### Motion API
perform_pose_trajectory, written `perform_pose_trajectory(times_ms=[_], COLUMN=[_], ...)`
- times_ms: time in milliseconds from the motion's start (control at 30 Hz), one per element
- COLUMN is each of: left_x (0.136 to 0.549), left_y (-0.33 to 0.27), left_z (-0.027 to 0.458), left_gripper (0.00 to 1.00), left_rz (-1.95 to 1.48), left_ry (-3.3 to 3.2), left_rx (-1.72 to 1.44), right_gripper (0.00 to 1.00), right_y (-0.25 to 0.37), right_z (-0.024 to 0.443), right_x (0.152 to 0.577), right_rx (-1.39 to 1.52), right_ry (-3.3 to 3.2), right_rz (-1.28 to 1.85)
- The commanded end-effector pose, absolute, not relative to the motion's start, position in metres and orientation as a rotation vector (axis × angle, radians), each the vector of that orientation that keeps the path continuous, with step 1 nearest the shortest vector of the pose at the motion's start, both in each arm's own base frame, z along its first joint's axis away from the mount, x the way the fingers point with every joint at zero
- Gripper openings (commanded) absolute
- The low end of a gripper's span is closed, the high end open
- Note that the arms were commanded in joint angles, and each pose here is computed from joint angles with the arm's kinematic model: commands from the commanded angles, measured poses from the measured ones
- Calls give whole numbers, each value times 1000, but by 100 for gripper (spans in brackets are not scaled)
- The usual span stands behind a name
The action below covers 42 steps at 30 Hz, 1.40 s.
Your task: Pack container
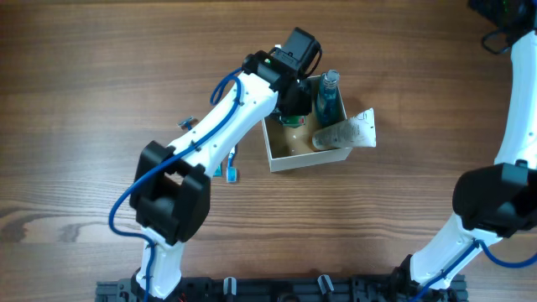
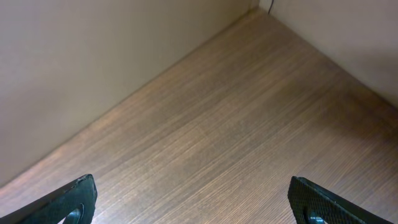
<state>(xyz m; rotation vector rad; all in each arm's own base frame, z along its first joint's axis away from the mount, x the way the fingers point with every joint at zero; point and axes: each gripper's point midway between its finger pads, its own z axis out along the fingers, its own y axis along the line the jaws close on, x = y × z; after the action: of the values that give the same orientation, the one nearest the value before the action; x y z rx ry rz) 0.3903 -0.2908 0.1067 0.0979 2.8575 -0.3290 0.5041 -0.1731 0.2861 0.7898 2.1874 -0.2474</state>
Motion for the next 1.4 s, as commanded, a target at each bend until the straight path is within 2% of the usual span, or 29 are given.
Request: perform_pose_trajectory(times_ms=[0, 300, 467, 500, 533, 567, 667, 767, 967, 1067, 1367], left_x=[390, 391, 391, 391, 391, 391, 391, 391, 393, 402, 457], left_y=[-300, -301, -300, -300, -300, -300, -300, -300, -301, -311, -310], left_z=[93, 87, 82, 82, 82, 82, 82, 82, 83, 99, 192], left_gripper=[27, 36, 46, 49, 57, 71, 76, 88, 87, 84, 82], left_rz=[-351, -346, -337, -337, -337, -337, -337, -338, -345, -423, -587], left_ry=[2889, 2896, 2906, 2906, 2906, 2906, 2906, 2905, 2897, 2857, 2615], left_rx=[61, 62, 61, 61, 61, 61, 61, 61, 59, 62, -3], right_gripper=[100, 100, 100, 100, 100, 100, 100, 100, 100, 100, 100], right_y=[-178, -180, -180, -180, -180, -180, -180, -180, -181, -180, -174], right_z=[277, 280, 281, 281, 281, 281, 281, 281, 284, 284, 282], right_x=[510, 516, 517, 517, 517, 517, 517, 518, 520, 520, 523], right_rx=[806, 802, 801, 801, 801, 800, 801, 800, 798, 797, 777], right_ry=[2191, 2163, 2158, 2158, 2158, 2158, 2157, 2154, 2142, 2142, 2155], right_rz=[-276, -271, -270, -270, -270, -270, -270, -269, -267, -266, -216])
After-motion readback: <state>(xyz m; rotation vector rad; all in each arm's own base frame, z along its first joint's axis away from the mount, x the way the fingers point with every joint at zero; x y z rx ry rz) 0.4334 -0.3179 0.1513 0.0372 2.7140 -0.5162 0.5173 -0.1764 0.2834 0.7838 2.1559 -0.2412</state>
